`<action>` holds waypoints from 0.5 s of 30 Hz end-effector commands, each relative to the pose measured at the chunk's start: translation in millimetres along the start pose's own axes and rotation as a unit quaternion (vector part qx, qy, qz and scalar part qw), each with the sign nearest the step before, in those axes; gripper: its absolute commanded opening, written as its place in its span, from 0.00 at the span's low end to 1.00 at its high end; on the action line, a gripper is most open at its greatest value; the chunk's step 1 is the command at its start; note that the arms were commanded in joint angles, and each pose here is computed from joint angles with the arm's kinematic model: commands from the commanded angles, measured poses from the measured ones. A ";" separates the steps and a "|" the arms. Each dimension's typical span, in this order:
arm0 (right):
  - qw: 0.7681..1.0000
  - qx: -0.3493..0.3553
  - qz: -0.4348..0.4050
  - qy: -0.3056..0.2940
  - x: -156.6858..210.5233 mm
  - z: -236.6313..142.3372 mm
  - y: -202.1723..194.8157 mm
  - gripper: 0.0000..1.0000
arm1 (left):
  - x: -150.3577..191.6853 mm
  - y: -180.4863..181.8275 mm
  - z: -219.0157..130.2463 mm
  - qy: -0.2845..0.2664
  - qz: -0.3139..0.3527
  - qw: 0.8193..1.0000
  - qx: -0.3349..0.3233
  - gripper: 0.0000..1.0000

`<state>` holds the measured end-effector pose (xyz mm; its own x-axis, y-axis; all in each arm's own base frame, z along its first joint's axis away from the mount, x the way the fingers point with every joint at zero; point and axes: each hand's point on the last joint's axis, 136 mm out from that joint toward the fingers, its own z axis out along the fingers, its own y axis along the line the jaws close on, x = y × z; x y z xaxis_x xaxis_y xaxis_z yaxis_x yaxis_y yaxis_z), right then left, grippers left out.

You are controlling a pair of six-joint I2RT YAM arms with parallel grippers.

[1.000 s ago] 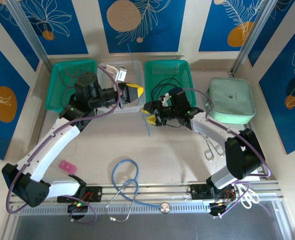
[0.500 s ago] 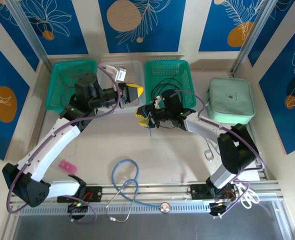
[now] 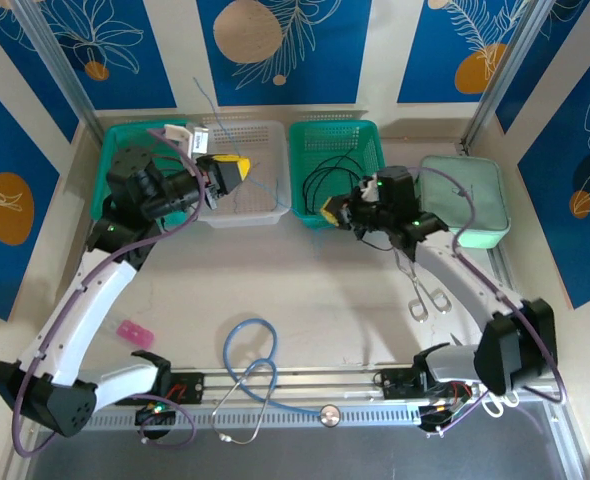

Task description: Untangle the cables

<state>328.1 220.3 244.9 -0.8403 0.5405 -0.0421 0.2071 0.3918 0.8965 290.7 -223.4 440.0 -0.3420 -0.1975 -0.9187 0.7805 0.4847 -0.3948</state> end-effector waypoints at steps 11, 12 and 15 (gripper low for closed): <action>0.986 -0.025 -0.080 -0.143 -25.5 -80.7 24.5 0.00 | 13.6 26.0 -4.0 -0.004 -0.027 0.999 -0.042 0.00; 0.985 -0.022 -0.070 -0.153 -30.4 -86.5 20.2 0.00 | 11.7 27.2 -6.5 -0.009 -0.026 0.999 -0.046 0.00; 0.983 -0.015 -0.041 -0.180 -40.1 -101.6 5.0 0.00 | 4.6 27.1 -11.9 -0.026 -0.020 0.998 -0.052 0.00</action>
<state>315.3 146.8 302.5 -0.6703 0.6954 -0.2589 0.0755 0.4110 0.9085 305.9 -212.7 410.7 -0.4051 -0.2263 -0.8858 0.7063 0.5377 -0.4604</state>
